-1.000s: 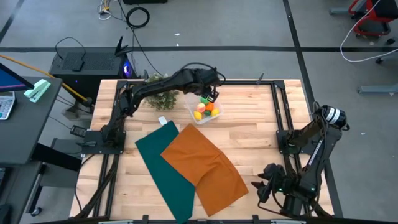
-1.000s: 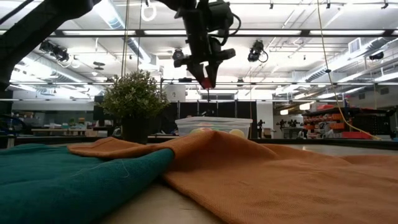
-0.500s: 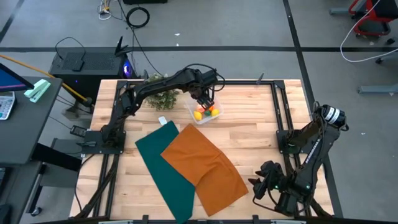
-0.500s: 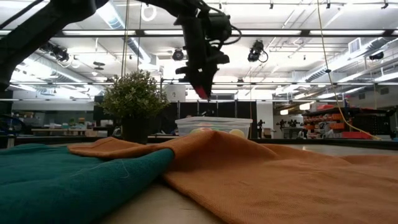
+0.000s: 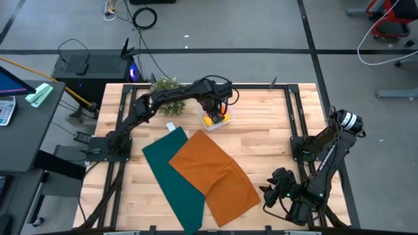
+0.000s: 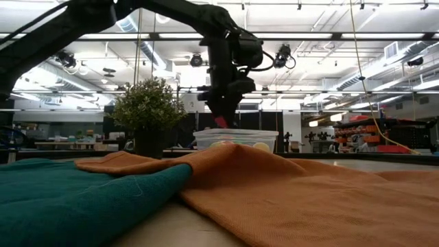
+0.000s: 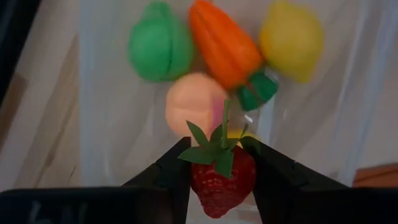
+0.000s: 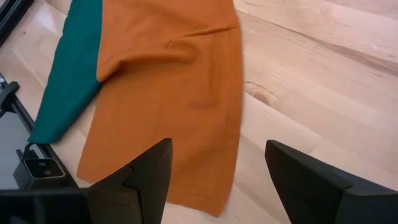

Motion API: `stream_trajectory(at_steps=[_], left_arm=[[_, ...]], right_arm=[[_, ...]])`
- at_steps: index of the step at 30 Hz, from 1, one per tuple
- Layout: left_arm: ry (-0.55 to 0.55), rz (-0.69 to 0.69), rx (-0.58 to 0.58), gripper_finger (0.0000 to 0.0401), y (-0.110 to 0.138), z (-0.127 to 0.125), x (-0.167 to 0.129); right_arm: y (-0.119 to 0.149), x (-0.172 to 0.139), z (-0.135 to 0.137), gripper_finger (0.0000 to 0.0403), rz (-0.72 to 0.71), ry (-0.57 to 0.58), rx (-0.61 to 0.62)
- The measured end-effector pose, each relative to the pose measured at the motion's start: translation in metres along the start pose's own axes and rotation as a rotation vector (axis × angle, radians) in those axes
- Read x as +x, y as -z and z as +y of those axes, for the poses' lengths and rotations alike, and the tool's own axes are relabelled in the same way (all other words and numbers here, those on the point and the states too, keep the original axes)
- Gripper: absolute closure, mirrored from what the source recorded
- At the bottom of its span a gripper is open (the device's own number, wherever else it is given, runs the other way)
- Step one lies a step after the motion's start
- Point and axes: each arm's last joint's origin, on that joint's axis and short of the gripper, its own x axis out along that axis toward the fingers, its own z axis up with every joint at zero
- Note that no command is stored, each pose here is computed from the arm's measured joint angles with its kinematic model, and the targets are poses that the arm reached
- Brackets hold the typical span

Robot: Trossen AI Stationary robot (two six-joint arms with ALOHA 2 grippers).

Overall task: Pick and placing Produce into tupperware
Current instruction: Put the red strawberry into the transparent bin

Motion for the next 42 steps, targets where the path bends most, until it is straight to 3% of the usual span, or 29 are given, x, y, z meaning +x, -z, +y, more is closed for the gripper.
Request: stream_trajectory(at_steps=[14, 37, 42], left_arm=[[0.076, 0.02, 0.014, 0.0256, -0.004, -0.006, 0.021], [0.084, 0.048, 0.024, 0.0264, -0.004, -0.009, 0.04], [0.087, 0.032, 0.022, 0.0246, -0.006, -0.009, 0.04]], right_arm=[[-0.001, 0.001, 0.0, 0.0179, -0.002, 0.002, 0.015], [-0.004, 0.004, 0.002, 0.0179, -0.007, 0.008, 0.043], [-0.004, 0.004, 0.002, 0.0179, -0.006, 0.005, 0.046]])
